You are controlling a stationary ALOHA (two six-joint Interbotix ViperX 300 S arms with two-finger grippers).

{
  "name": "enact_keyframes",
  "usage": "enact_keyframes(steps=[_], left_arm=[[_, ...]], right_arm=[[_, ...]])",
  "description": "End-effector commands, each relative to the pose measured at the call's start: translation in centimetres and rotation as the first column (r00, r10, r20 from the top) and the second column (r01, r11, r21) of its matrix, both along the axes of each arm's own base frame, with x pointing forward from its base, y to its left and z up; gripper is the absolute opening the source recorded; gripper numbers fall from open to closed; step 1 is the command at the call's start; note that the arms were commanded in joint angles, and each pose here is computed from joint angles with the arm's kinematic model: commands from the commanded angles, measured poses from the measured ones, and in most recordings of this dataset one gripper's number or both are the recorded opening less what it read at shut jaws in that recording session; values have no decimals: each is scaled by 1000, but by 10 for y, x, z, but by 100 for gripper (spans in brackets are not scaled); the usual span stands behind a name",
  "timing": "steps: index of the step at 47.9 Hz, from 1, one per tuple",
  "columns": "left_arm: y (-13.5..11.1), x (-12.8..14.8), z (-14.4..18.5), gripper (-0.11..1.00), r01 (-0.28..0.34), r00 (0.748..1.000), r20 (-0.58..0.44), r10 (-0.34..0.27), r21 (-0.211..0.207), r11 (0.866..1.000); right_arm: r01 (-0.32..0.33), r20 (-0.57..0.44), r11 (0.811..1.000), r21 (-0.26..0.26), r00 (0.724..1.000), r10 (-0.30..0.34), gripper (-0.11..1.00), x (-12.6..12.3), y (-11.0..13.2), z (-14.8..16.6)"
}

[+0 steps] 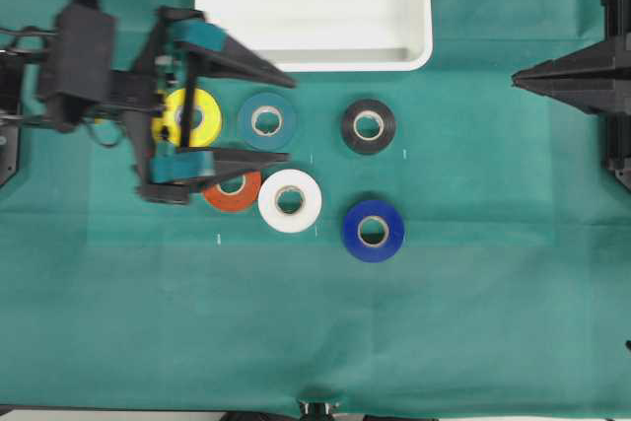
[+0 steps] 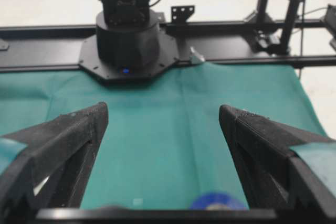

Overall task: Pick up the tape from a random location and place it into the white case.
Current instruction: 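Move the open left gripper across the tapes toward the blue tape roll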

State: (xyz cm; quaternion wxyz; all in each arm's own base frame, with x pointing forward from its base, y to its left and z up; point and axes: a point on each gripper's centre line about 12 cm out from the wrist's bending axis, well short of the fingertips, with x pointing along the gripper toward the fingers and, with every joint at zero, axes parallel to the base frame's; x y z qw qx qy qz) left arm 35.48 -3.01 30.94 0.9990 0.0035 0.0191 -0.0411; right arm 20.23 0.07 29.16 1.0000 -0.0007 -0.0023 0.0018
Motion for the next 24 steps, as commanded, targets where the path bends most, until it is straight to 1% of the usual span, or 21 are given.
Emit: enact_keyframes(steps=[1, 16, 24], left_arm=[[-2, 13, 12, 99, 1, 999, 34, -1, -1, 1000], [-6, 57, 23, 99, 2, 999, 34, -3, 39, 999], [-7, 73, 27, 99, 3, 1000, 29, -4, 53, 999]], right_arm=[[0, 26, 1000, -1, 1000, 0, 0, 2, 0, 11], [0, 31, 1000, -3, 1000, 0, 0, 2, 0, 11], [0, 29, 1000, -5, 1000, 0, 0, 2, 0, 11]])
